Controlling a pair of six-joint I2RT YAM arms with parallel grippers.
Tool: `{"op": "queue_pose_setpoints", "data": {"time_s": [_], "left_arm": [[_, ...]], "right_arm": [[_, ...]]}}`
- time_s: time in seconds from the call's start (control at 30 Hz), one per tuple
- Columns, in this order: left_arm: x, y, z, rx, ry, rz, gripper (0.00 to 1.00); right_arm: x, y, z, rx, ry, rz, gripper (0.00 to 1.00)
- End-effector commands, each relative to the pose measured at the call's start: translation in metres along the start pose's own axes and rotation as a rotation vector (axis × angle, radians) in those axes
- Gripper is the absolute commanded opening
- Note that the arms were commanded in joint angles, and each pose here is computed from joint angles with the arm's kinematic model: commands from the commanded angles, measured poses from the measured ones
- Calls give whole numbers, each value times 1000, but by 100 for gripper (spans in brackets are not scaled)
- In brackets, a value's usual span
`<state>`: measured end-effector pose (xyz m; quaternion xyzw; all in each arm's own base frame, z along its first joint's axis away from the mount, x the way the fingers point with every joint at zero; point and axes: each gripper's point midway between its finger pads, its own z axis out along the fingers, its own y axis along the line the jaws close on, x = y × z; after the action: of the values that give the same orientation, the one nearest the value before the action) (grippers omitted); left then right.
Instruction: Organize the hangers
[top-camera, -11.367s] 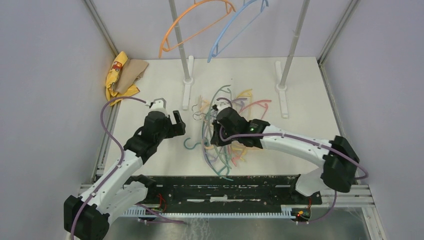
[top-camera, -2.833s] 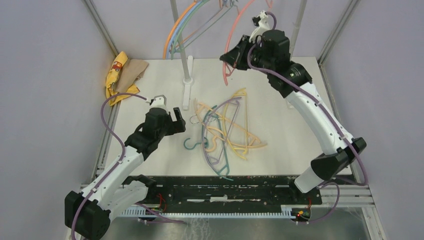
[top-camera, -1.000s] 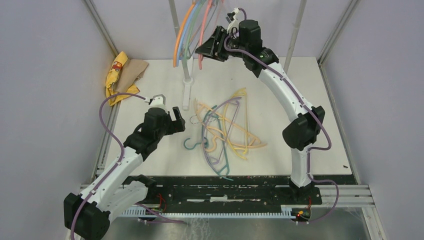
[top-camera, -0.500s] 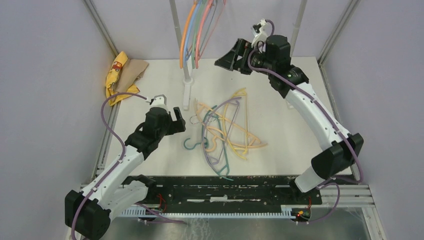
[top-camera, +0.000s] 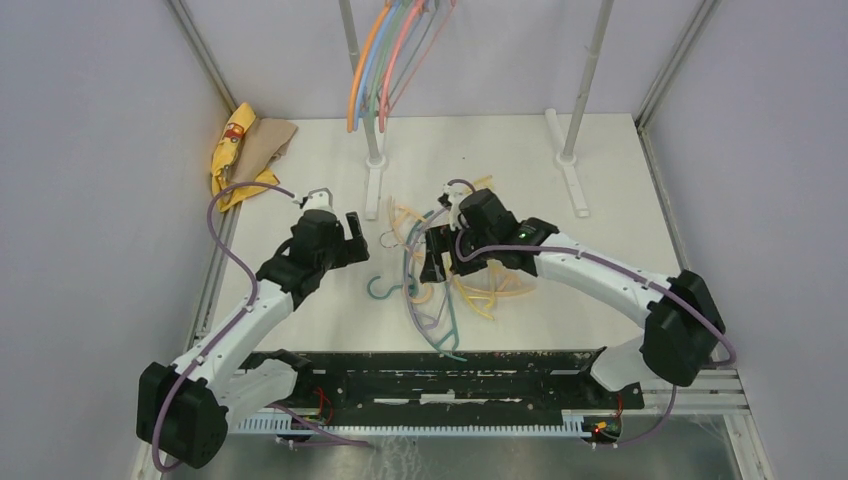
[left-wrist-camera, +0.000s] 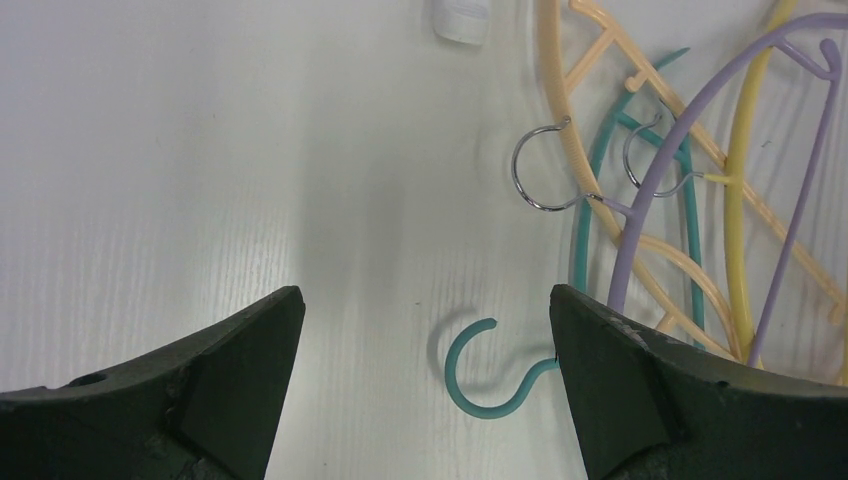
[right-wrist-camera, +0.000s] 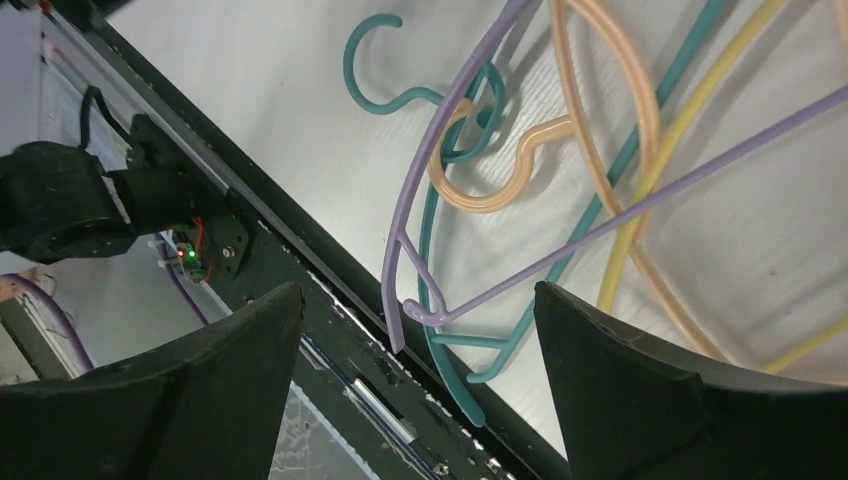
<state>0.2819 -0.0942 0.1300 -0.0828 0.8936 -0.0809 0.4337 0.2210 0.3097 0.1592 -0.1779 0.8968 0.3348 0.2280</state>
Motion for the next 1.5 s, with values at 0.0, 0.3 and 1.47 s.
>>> {"op": "queue_pose_setpoints", "data": {"time_s": [0.0,0.3,1.47], "left_arm": [[-28,-3,-1,-17,-52,-89,99],[-32,-2,-7,4,-72,-100,99],[-24,-3,-19,55,-80,-102,99]], "right_arm": [[-10,21,25,-9,-35,-81,92],[10,34,98,0,69,-74,79],[15,18,62,141,-33,-63,1]]}}
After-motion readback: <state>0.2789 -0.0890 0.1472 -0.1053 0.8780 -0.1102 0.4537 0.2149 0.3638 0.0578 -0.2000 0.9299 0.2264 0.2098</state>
